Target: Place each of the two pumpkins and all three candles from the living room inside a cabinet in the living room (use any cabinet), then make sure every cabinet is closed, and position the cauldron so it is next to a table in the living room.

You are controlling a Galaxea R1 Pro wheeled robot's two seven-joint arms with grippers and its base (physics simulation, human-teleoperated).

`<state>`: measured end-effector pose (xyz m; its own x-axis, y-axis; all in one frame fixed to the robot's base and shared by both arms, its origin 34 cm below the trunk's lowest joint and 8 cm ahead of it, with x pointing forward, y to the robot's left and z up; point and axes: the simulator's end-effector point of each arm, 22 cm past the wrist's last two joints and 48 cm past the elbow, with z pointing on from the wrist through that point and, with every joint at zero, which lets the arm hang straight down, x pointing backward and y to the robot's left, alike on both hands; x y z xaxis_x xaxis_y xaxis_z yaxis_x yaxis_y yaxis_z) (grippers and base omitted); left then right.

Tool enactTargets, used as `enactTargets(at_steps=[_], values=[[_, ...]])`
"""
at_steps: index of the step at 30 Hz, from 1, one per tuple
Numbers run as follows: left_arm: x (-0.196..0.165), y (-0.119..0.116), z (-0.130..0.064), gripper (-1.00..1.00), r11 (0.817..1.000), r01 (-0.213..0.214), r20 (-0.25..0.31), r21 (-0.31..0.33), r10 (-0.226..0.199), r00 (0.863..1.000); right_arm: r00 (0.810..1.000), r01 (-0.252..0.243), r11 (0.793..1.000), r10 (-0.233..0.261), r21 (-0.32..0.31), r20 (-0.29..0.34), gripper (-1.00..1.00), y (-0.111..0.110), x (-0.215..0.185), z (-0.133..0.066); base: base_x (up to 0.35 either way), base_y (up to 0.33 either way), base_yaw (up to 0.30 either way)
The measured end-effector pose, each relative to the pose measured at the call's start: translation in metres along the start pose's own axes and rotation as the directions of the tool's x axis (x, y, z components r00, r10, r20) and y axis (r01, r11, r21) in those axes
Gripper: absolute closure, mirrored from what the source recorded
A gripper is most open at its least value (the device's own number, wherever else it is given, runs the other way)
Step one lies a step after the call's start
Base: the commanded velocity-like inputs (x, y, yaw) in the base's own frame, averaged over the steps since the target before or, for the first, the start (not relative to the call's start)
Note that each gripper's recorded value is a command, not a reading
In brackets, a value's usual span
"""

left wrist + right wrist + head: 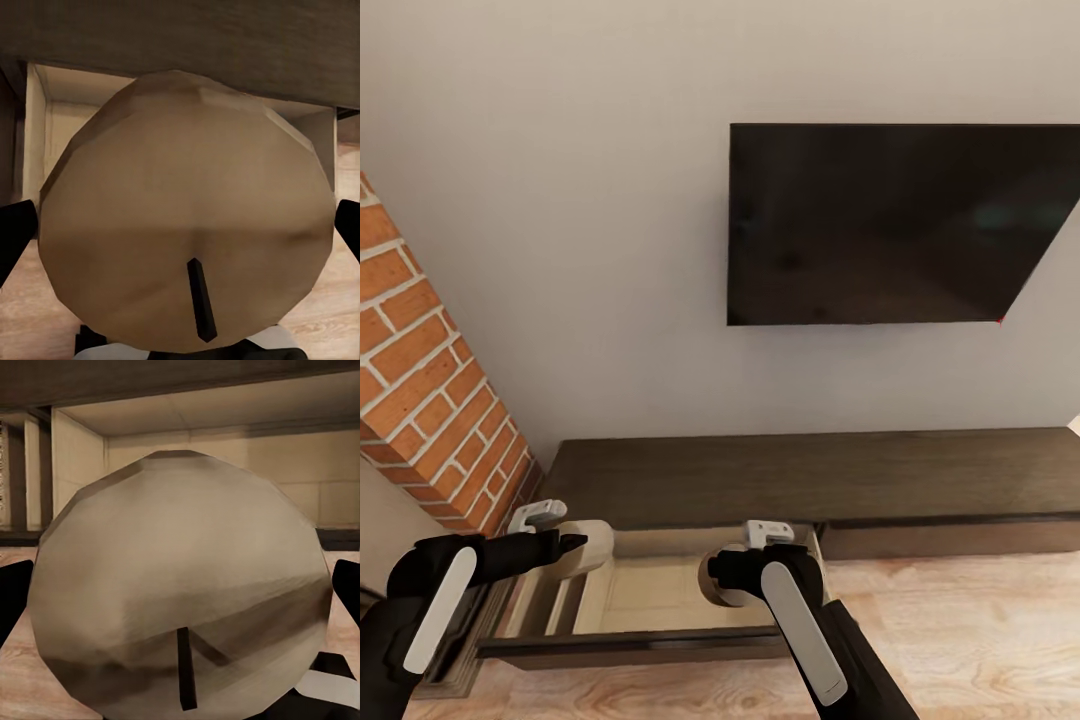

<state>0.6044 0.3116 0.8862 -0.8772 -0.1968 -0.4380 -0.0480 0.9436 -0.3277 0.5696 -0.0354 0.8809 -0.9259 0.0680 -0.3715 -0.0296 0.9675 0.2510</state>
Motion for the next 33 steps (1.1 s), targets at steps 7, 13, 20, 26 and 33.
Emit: enactTargets(at_steps=[7, 13, 20, 26, 33], values=[[0.0004, 0.0001, 0.0004, 1.0, 1.0, -0.001, -0.001, -0.001, 0.001, 1.0, 1.0, -0.001, 1.0, 0.001, -0.001, 0.001, 1.0, 0.0004, -0.0003, -0.0001, 0.043, 0.011, 0.082], [0.0006, 0.0, 0.0006, 1.0, 1.0, -0.002, -0.002, -0.002, 0.002, 1.0, 1.0, -0.001, 1.0, 0.001, -0.002, 0.001, 1.0, 0.0005, -0.0002, -0.0001, 0.015, 0.001, 0.105], [0.0006, -0.0009, 0.0008, 1.0, 1.0, -0.002, -0.002, 0.001, 0.002, 1.0, 1.0, 0.0, 1.0, 0.0, -0.001, 0.001, 1.0, 0.0003, -0.0004, -0.0001, 0.133, 0.0, 0.022], [0.0013, -0.0039, 0.0019, 1.0, 1.0, 0.001, -0.002, 0.006, -0.001, 1.0, 1.0, 0.0, 1.0, 0.0, -0.002, 0.0, 1.0, 0.0007, 0.0, -0.0001, 0.013, 0.0, 0.001], [0.0016, -0.0044, 0.003, 1.0, 1.0, 0.002, -0.003, 0.008, -0.002, 1.0, 1.0, -0.002, 1.0, 0.002, -0.002, 0.001, 1.0, 0.0009, 0.0002, 0.0013, 0.001, 0.0, 0.0]])
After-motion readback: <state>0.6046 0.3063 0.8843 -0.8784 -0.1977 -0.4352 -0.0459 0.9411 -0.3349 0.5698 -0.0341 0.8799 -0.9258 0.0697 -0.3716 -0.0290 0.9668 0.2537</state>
